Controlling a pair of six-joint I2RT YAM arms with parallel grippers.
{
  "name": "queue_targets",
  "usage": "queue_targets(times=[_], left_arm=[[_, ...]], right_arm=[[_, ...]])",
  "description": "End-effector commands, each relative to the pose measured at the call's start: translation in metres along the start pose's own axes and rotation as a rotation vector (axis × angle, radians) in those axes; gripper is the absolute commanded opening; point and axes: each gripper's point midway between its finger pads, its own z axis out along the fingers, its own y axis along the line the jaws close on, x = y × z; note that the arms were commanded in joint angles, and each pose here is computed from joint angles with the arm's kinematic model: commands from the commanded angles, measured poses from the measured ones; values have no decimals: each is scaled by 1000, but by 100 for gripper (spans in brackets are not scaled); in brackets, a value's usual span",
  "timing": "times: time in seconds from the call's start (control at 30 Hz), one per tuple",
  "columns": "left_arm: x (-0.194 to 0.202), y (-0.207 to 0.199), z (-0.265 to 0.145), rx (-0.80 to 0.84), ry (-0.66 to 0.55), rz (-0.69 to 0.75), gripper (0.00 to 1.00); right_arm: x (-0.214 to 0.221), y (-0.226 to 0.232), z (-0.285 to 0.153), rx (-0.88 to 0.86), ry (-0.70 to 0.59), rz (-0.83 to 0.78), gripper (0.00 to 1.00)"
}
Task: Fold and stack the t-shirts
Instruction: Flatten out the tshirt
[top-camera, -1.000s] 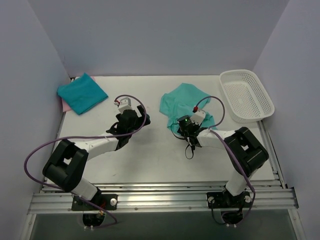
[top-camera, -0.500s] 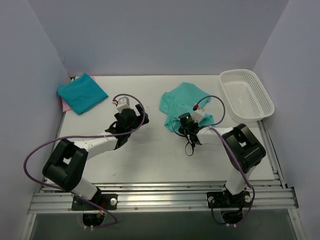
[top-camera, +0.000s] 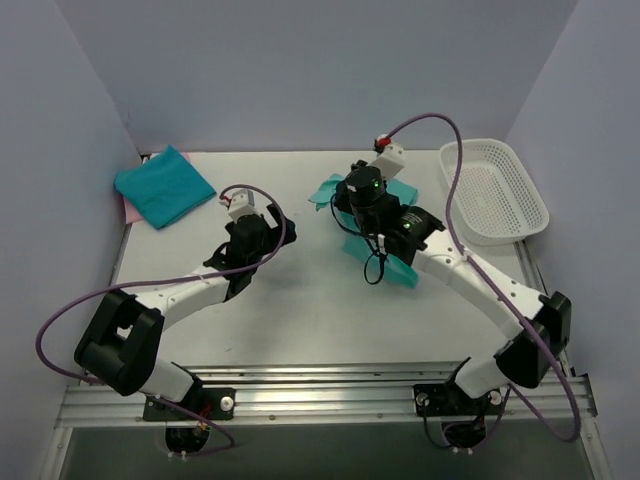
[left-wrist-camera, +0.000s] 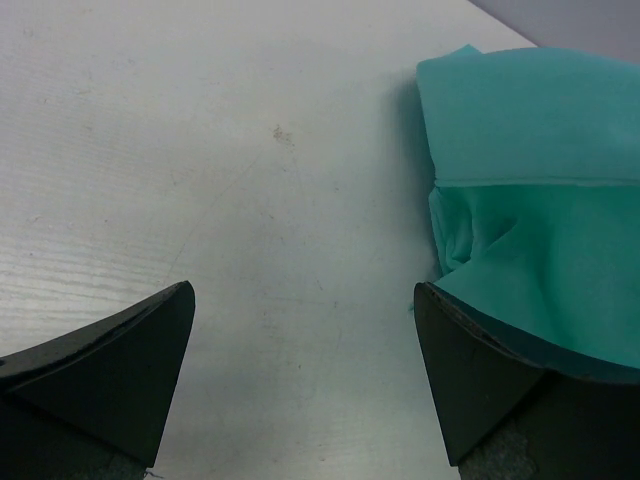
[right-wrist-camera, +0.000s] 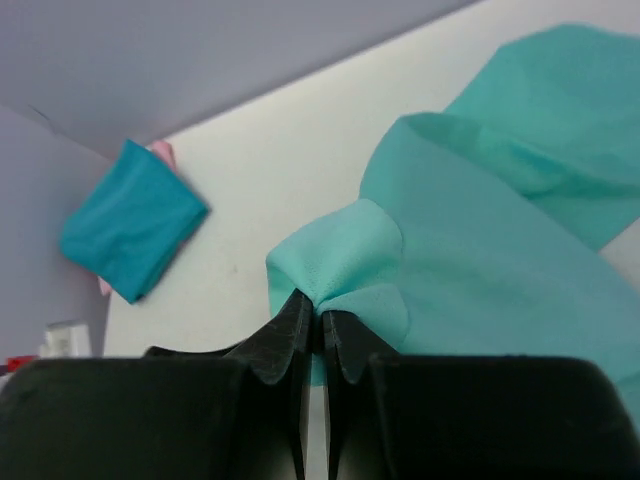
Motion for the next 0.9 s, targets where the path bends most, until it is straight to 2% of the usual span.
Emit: queue_targets(times=[0.0,0.13,0.4,0.43,0.53,0.63,0.7,0.87], left_arm=[[-21,-7,-11,27,-55,-15,100],[-18,-10,-9,42,-42,-19,100],[-12,-16,-6,64,-25,-29,100],[-12,-16,-6,64,-29,-30,100],[-10,-19,-6,67,-29,-26,100],[-4,-25,-3,77,-18,-26,100],[-1,-33,-2,91,-13,-27,100],[2,-38,-4,94,-3,-21,100]], right_arm=[[-43,-25,-37,108,-84,-58,0],[-78,-40,-68,148,-169,-48,0],[-96,-105,-119,324,-249,-51,0],[-112,-119,-140,354,-315,-16,0],[-133,-154,-184,413,-408,40,0],[-150,-171,-207,457,-485,57,0],[-151,-161,-198,437,-478,57,0],[-120,-103,-115,360,-340,-31,0]])
